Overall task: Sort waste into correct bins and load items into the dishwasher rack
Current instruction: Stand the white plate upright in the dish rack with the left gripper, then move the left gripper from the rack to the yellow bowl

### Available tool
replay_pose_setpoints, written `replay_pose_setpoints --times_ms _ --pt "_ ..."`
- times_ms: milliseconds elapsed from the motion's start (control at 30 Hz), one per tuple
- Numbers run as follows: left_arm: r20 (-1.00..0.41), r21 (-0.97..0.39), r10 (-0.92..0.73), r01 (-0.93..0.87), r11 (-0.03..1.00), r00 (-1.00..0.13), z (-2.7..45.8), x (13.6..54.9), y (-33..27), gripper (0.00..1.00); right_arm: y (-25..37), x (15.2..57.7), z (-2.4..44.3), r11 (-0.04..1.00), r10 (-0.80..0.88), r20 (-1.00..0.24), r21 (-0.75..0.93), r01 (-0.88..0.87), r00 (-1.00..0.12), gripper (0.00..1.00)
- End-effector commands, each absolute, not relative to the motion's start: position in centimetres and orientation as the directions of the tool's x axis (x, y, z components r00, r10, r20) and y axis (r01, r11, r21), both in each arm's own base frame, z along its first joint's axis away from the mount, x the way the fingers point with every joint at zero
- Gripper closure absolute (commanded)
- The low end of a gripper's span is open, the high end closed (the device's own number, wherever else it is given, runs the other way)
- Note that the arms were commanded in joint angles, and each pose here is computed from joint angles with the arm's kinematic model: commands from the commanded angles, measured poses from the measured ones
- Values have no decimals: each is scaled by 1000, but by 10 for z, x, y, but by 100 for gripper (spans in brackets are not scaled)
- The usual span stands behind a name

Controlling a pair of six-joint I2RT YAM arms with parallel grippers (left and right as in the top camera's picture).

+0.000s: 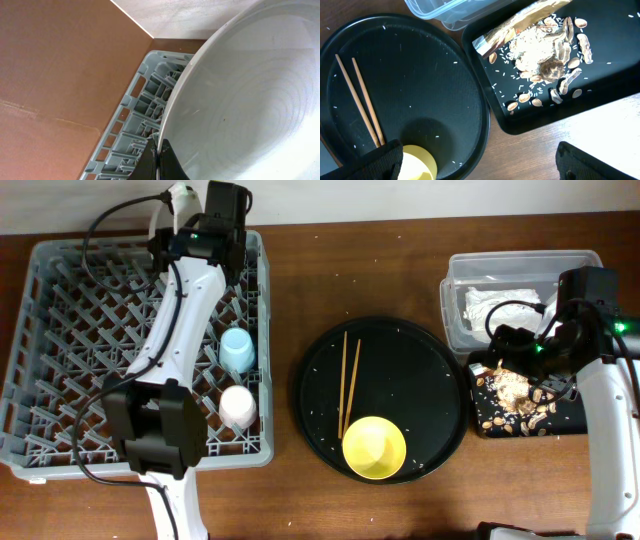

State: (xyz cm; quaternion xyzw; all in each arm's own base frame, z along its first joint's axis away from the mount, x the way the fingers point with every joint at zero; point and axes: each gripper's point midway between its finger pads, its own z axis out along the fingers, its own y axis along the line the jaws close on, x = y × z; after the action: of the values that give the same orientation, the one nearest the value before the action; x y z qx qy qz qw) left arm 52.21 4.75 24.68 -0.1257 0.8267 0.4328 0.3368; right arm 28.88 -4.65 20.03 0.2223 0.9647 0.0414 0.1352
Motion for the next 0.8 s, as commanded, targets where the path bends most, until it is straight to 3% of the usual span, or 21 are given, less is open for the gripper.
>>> replay_pose_setpoints --times_ms 0,367,467,633,767 --pt "-673 621 54 -523 584 -738 250 519 66 100 -50 290 205 894 448 -263 137 426 -855 1" --pt "-683 608 134 -457 649 -718 250 525 3 100 -50 290 205 894 447 -262 138 426 -855 1" --pt "-716 630 154 -535 562 -681 272 525 14 100 -50 290 205 894 447 -262 138 426 -855 1" --pt "-688 664 192 -499 557 -700 274 527 11 100 -49 290 205 894 447 -262 141 425 -855 1" --pt "-658 638 150 -441 631 -738 250 521 6 100 -49 290 205 894 447 -262 141 425 -855 1"
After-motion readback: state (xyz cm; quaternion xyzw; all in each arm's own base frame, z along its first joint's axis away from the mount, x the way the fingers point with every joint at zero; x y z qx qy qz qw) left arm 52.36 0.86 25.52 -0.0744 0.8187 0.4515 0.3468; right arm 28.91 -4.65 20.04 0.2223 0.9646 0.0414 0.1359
